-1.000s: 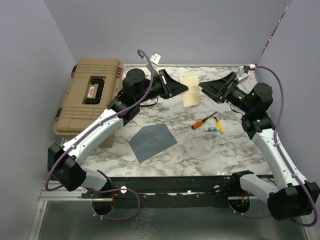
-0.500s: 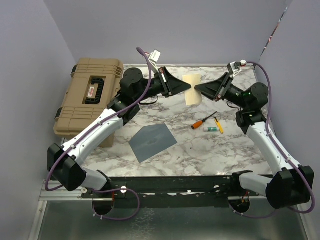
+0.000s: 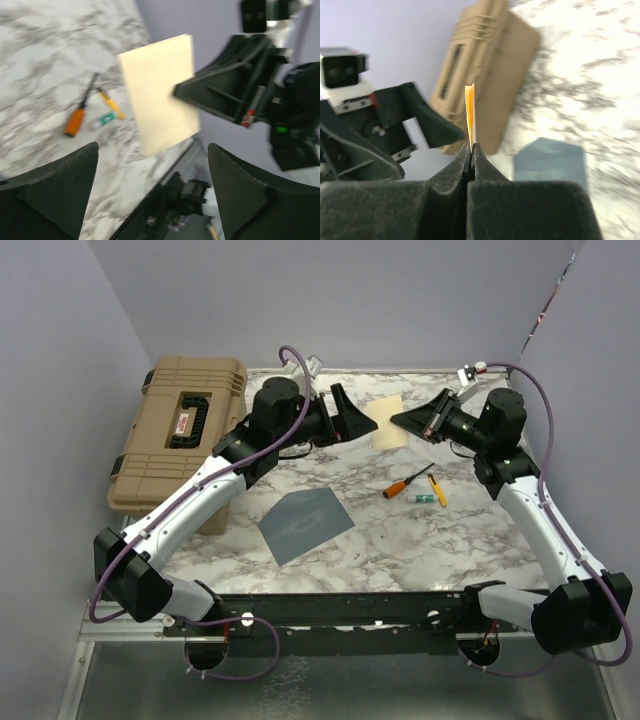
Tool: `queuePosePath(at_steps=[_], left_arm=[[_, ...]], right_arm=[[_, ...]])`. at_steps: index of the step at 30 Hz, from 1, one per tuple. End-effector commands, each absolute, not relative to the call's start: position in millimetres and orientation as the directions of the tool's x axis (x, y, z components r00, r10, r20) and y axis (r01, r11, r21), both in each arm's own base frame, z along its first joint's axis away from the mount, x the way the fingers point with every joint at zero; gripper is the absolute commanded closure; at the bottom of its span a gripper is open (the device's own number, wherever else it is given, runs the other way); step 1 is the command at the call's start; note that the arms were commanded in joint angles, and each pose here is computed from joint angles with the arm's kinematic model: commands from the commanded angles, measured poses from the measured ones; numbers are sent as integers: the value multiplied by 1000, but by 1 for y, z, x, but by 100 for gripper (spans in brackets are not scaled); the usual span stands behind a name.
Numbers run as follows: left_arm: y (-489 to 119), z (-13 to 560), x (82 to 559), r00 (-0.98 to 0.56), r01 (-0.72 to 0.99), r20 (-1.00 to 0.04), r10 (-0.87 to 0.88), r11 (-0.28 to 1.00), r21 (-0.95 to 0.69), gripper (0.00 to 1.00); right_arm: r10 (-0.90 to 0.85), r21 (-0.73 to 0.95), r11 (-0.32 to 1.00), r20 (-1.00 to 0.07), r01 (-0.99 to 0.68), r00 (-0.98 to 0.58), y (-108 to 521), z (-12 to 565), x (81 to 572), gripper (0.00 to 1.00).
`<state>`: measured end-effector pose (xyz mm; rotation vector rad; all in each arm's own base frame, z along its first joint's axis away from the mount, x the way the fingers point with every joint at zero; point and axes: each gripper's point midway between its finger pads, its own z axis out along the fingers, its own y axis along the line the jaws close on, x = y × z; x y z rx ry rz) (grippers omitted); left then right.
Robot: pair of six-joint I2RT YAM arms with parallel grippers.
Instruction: Place the letter into the envelope and seal it
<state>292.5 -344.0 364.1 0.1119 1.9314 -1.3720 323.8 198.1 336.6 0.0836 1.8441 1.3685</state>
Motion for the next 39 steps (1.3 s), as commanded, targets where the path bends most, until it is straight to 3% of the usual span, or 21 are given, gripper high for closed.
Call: queuePosePath(at_steps=[1,5,9,15,29,35,39], left_arm=[[-281,241,288,-785,205,-588,-197,813,-546,9],[-246,154,242,-877,116,-477,-52,942,-315,11],[-235,95,177,-952,107,-305,33,967,-229,17],[-217,59,140,-978,84,-205,46,980,-183,21],[-185,-2,145,-985,43,-164,48,999,31,21],[-157,3,182,-968,-96,-239,-77,993,70,21],[-156,15,218,-950,-101,-301,-81,994,50,21]], right_arm=[[443,728,667,-560,-161,-700,169,242,339,100],[446,715,696,-505,-69,-738,170,202,339,100],[429,708,705,-479,-47,-766,179,183,336,100],[408,705,709,-451,-37,-794,185,167,335,100],[390,704,710,-419,-22,-820,188,152,331,100],[371,708,704,-422,-45,-828,192,150,333,100],[354,719,690,-436,-84,-828,201,142,337,100]])
